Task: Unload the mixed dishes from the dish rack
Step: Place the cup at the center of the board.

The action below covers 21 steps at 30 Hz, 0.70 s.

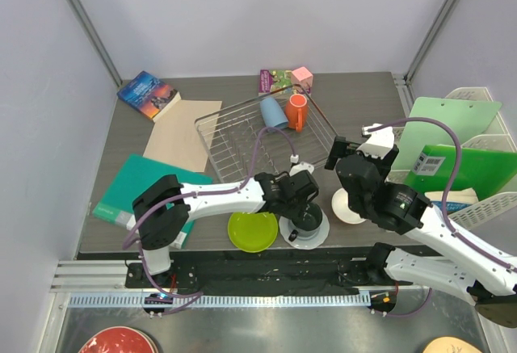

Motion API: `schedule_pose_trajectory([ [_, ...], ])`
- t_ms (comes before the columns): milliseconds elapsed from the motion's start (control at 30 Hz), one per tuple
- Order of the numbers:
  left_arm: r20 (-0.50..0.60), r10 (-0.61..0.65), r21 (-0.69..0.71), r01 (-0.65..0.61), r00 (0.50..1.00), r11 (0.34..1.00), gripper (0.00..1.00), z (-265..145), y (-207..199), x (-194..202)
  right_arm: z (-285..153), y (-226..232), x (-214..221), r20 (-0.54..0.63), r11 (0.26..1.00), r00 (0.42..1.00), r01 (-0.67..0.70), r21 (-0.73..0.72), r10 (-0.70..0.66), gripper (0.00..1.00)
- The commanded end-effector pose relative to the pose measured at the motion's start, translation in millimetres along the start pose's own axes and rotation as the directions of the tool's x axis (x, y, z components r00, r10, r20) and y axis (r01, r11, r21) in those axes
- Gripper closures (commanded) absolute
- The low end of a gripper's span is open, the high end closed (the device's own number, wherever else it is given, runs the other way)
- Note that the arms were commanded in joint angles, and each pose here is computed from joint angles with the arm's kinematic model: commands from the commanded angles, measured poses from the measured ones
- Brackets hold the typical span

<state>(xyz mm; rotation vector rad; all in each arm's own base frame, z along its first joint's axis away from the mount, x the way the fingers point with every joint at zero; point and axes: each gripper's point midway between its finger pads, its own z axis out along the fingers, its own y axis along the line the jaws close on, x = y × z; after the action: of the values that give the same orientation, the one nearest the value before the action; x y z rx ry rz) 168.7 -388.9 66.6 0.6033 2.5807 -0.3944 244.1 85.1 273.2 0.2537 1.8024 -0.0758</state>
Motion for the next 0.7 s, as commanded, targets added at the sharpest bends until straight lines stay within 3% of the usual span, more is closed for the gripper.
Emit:
schedule_pose_trajectory([
  [0,0.081,0.0,-0.005,0.0,0.997,1.0,0.57,-26,-2,-26,0,-4,-14,0.05,0.998,0.997,-0.055,0.026,0.054,0.01],
  [400,0.207,0.069,-0.115,-0.046,0.976,0.992,0.32,-68,20,-70,-3,-6,-23,0.062,0.998,0.996,-0.06,0.014,0.059,0.0],
  [567,0.292,-0.01,-0.119,0.047,0.956,0.992,0.28,-90,45,-114,-8,-3,-31,0.059,0.996,0.994,-0.085,-0.024,0.087,0.0],
  [667,0.39,-0.121,-0.05,0.152,0.913,0.987,0.29,-109,70,-158,-10,-3,-31,0.057,0.995,0.994,-0.092,-0.039,0.095,0.0],
])
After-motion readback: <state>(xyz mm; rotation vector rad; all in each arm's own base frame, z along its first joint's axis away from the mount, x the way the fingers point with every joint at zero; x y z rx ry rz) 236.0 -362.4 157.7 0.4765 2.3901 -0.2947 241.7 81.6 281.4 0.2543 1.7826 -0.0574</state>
